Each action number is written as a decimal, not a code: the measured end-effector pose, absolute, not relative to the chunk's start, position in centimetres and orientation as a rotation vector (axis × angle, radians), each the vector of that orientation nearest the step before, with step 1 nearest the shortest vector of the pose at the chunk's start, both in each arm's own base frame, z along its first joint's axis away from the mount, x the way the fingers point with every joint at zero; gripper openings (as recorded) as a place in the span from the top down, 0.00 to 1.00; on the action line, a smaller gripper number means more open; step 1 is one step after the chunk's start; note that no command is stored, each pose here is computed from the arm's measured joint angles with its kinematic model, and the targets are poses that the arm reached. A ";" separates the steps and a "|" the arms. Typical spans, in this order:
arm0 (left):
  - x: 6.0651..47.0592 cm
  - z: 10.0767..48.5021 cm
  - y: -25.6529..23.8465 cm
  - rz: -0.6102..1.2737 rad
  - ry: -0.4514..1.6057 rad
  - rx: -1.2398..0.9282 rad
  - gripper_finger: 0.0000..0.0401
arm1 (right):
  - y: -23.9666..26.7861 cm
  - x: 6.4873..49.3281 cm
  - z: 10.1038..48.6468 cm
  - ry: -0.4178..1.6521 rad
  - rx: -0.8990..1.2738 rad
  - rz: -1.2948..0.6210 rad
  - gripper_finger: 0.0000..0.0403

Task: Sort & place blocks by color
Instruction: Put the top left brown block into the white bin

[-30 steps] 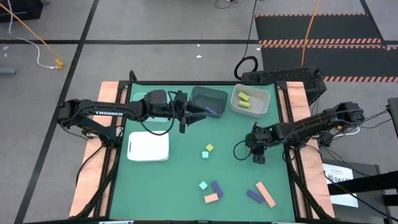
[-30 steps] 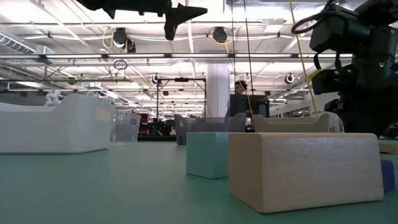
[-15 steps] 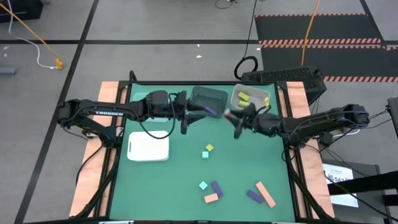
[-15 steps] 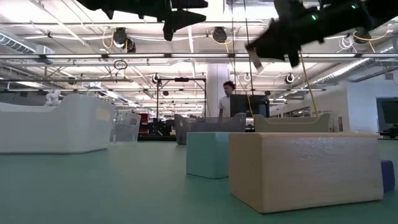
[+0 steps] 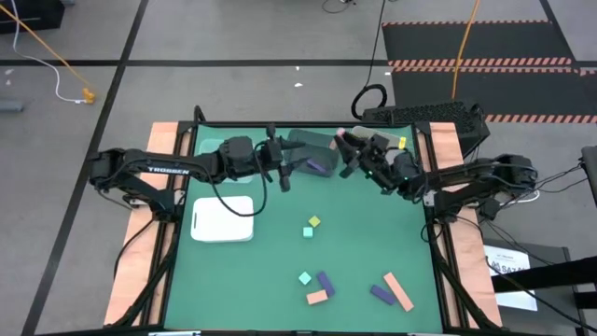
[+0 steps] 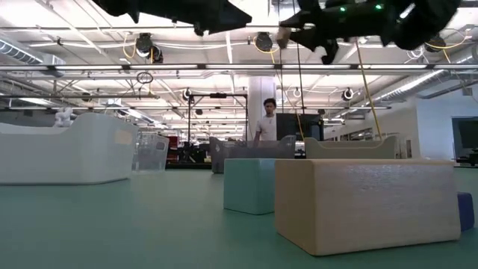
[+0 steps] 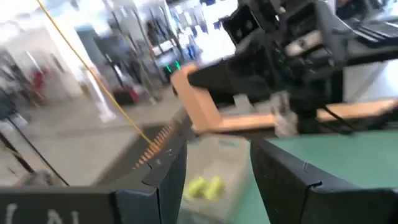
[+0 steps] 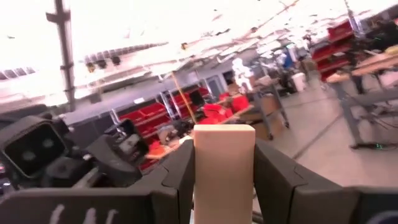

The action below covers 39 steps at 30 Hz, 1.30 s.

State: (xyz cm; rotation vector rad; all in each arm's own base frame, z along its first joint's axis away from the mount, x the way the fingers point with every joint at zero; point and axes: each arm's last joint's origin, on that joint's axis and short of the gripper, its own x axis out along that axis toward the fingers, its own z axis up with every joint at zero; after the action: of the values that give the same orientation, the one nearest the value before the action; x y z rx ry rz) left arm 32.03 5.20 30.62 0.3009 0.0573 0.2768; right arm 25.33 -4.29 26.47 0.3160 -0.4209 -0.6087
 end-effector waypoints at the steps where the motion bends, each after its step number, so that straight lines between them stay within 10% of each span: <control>1: 32.2 30.6 5.3 0.288 0.046 0.325 0.55 | -4.4 25.9 26.9 -0.426 0.306 -0.593 0.73; 29: 32.8 30.0 7.0 0.508 0.034 0.345 0.56 | -5.8 33.1 29.0 -0.349 0.220 -0.448 0.73; 39: 32.7 30.1 7.2 0.535 0.030 0.346 0.85 | -5.9 33.1 28.9 -0.334 0.218 -0.464 0.65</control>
State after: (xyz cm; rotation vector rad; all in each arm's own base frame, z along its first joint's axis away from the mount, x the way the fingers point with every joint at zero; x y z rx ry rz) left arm 32.72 7.17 30.09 0.3459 0.0298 0.5349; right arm 33.09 -5.87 28.85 0.2178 -0.3344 -0.4637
